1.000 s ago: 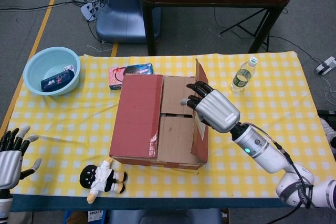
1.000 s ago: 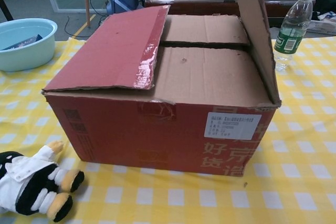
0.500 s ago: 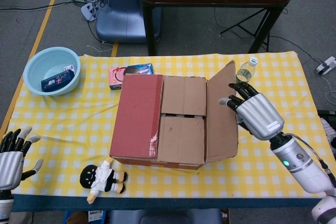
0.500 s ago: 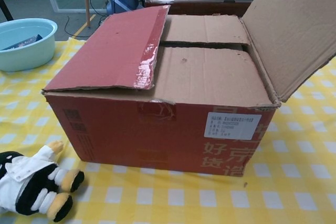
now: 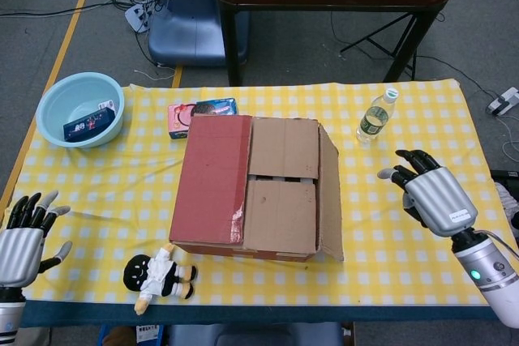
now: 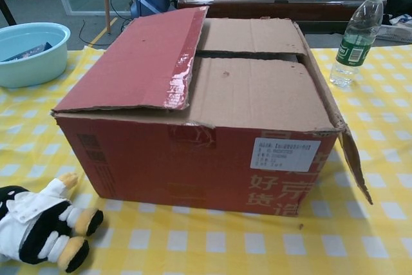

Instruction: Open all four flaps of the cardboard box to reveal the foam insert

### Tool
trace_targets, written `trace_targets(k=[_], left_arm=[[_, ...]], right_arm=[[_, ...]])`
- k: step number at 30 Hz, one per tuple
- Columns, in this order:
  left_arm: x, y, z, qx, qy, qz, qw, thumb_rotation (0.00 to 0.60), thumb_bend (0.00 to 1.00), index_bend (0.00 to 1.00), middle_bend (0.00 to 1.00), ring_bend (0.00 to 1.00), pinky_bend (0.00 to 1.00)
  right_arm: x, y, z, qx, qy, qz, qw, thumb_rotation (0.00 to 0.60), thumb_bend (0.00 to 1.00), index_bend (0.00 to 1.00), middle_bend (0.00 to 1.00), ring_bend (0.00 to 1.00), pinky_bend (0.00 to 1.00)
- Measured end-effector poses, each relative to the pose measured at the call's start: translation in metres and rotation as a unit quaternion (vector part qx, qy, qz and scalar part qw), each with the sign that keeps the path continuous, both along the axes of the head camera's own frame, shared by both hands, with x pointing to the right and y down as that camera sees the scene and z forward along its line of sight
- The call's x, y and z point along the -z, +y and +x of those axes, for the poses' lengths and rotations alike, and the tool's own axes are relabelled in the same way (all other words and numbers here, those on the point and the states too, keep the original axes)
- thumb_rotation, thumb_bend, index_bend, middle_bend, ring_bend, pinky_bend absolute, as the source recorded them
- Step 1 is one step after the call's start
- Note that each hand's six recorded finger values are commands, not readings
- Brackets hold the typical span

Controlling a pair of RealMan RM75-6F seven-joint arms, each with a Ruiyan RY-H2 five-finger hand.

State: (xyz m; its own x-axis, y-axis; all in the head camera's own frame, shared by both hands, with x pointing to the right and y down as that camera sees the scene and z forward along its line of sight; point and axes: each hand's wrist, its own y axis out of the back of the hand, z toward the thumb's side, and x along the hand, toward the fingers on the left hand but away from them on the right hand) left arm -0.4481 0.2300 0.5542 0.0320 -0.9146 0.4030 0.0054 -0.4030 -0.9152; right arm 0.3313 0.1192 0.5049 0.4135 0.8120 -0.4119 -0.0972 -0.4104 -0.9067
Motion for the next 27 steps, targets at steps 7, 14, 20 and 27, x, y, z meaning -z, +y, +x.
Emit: trace_targets(k=[7, 14, 20, 27], left_arm=[[0.004, -0.017, 0.007, -0.021, 0.026, 0.0, 0.9994, 0.6, 0.29, 0.33, 0.1, 0.04, 0.0], [0.005, -0.049, 0.028, -0.074, 0.079, -0.021, 0.9939, 0.6, 0.29, 0.3, 0.1, 0.04, 0.0], [0.005, -0.087, 0.065, -0.15, 0.117, -0.038, 0.9811, 0.6, 0.43, 0.3, 0.12, 0.06, 0.0], [0.001, -0.127, 0.122, -0.233, 0.162, -0.057, 0.9571, 0.6, 0.64, 0.32, 0.17, 0.07, 0.0]], right_arm=[[-0.019, 0.022, 0.02, -0.024, 0.015, -0.018, 0.9994, 0.6, 0.5, 0.3, 0.32, 0.16, 0.17], [-0.031, 0.04, 0.037, -0.045, 0.033, -0.023, 0.9982, 0.6, 0.55, 0.29, 0.31, 0.16, 0.17], [-0.035, 0.048, 0.044, -0.058, 0.034, -0.021, 0.9975, 0.6, 0.62, 0.29, 0.3, 0.16, 0.17], [-0.041, 0.057, 0.05, -0.067, 0.039, -0.024, 0.9967, 0.6, 0.76, 0.29, 0.3, 0.16, 0.17]])
